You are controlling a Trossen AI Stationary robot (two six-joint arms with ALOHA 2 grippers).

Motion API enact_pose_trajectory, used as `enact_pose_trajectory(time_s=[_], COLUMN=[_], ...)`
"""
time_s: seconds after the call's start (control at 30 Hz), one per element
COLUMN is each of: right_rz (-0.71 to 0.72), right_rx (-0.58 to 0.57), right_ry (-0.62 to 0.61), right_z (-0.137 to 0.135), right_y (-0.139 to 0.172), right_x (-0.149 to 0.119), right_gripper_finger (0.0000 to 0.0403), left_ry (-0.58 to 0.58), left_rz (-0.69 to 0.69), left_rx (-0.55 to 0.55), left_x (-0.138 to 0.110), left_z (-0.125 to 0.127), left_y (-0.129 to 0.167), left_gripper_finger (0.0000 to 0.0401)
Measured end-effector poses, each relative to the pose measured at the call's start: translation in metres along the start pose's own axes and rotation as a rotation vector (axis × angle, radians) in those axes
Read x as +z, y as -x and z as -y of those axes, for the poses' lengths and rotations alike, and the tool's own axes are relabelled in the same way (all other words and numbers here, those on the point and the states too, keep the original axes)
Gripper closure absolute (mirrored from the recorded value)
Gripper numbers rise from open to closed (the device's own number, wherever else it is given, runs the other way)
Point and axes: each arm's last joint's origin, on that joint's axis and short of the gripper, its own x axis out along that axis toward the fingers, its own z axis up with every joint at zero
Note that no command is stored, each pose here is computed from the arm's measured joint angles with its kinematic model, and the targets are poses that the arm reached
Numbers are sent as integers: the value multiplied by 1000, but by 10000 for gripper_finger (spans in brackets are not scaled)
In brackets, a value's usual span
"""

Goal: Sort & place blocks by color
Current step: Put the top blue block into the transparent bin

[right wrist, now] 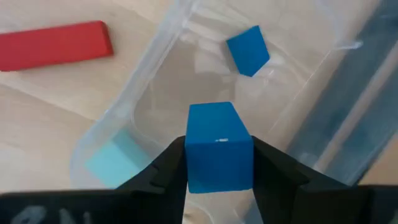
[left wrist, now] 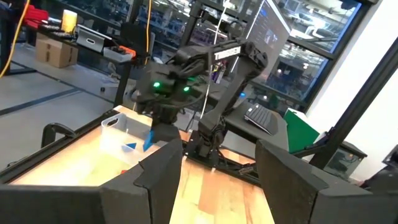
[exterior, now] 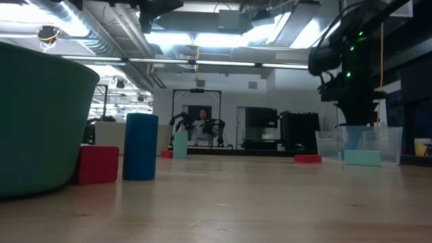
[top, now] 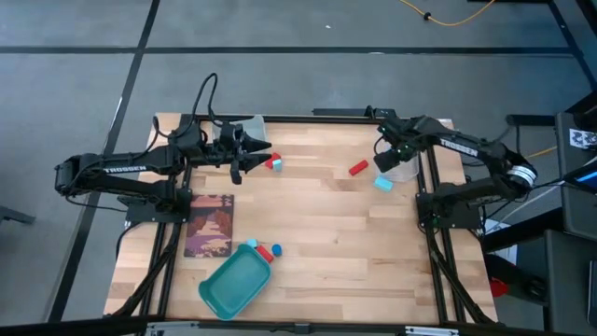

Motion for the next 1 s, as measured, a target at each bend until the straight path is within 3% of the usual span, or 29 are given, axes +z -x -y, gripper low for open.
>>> enact_pose_trajectory(time_s=[0.2, 0.43, 0.7, 1.0], right_rz=[-19, 80, 86, 106], right_rx=[-13, -9, -94, -88], right_ry=[45, -10, -37, -39], right_z=[5, 4, 4, 3], right_y=[-18, -26, -39, -41], right_x=[15, 31, 36, 37], right_gripper_finger=[260, 260, 260, 255], left_ry=[-3, -3, -3, -4], left_rz=[2, 20, 20, 30], left_rx=[5, 46, 48, 72], left_x=[0, 1, 1, 1], left_z=[0, -1, -1, -2], left_y=[0, 0, 0, 0], left_gripper_finger=[204, 204, 204, 204])
